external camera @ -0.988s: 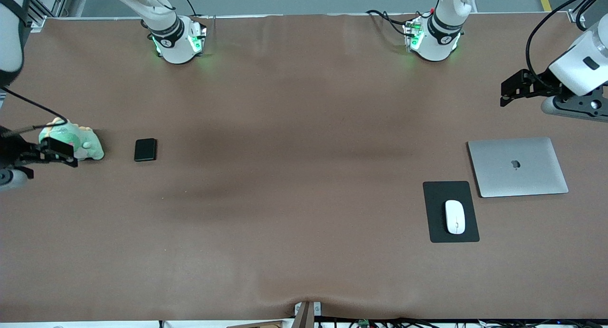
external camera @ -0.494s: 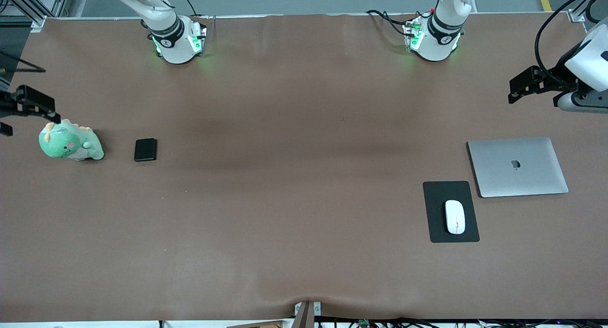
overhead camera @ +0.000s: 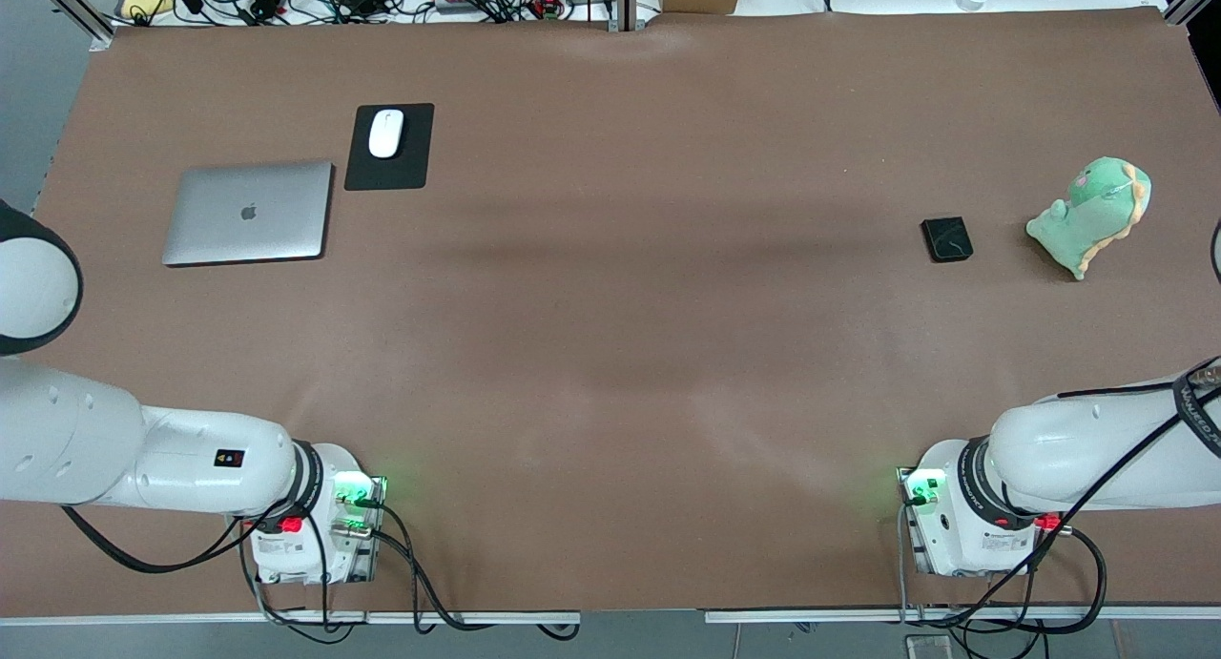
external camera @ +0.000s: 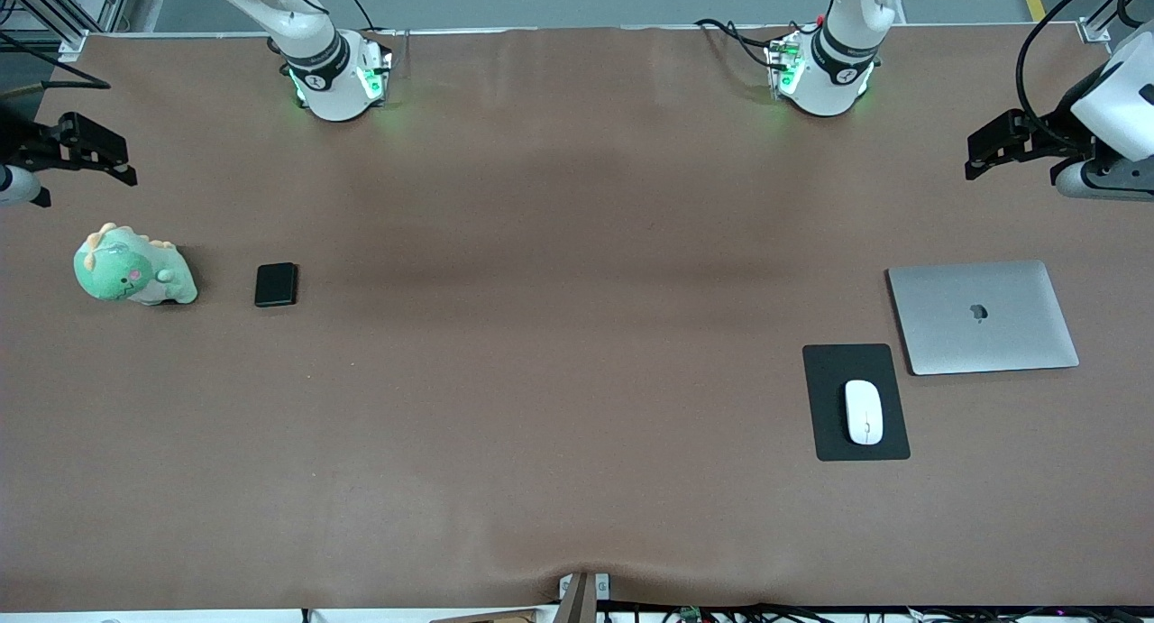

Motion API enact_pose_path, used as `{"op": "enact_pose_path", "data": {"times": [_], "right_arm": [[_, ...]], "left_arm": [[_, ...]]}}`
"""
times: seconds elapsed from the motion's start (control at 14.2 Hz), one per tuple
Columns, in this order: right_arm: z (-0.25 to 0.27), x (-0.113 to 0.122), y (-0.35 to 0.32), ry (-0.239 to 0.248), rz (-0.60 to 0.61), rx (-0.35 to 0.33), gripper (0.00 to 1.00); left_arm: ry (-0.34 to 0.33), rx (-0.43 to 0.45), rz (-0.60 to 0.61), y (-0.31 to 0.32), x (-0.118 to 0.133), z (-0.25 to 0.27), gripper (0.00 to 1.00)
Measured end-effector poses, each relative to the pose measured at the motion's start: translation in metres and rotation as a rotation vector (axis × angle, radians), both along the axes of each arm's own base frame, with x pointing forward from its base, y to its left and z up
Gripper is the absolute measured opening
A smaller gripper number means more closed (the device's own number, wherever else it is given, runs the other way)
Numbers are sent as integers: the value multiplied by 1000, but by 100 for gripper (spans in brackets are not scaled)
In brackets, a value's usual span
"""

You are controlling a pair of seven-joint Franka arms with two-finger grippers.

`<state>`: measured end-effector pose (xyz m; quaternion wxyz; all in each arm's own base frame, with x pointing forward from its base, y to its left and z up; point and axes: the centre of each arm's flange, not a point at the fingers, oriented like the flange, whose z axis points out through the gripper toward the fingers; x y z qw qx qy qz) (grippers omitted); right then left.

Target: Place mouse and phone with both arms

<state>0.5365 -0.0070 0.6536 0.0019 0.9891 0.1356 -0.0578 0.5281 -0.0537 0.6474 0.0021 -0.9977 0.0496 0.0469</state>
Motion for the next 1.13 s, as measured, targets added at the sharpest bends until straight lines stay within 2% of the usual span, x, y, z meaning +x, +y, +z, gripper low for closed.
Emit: {"op": "enact_pose_path", "data": {"times": [0.42,1.13], "right_arm": [[-9,-14,3,-26,3,-1,100],[-8,-12,-8,-53,-53,-2,100]], "left_arm": [[1,1,15,8,1,0,100],[3,1,8,4,0,0,100]]}}
